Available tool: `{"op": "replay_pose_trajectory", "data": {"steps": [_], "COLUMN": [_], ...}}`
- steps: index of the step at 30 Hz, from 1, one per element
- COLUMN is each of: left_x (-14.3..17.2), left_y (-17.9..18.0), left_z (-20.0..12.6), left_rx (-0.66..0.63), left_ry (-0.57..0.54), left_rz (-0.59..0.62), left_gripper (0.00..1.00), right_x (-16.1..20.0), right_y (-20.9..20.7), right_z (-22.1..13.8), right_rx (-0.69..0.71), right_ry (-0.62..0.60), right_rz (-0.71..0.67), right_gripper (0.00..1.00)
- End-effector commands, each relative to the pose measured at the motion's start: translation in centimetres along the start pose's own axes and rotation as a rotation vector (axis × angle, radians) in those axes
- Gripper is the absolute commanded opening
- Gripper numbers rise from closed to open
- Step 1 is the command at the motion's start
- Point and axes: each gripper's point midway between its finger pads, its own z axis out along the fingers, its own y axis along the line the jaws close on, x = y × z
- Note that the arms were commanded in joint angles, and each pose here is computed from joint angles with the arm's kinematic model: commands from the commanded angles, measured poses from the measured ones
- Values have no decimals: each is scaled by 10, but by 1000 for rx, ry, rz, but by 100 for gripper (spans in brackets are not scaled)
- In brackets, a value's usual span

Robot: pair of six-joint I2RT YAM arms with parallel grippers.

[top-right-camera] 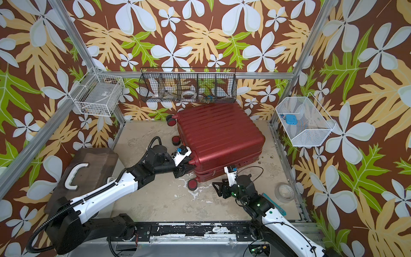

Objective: Open the suitcase zippers
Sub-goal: Adjust the suitcase at the center of the board.

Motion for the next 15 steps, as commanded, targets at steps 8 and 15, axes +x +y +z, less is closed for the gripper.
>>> {"op": "replay_pose_trajectory", "data": {"steps": [8, 15], "left_x": [-33, -37], "left_y": [8, 9], "left_z": [-6, -6], "left_rx": [-15, -15], "left_ry": [-84, -87], "left_rz": [-27, -29], "left_gripper": [0, 0], "right_x": [-30, -37], "right_y": [19, 13], "right_z": [1, 10], "right_rx": [-141, -227], "right_ry": [-242, -242], "right_rz": [-84, 10], "right_gripper": [67, 62]}}
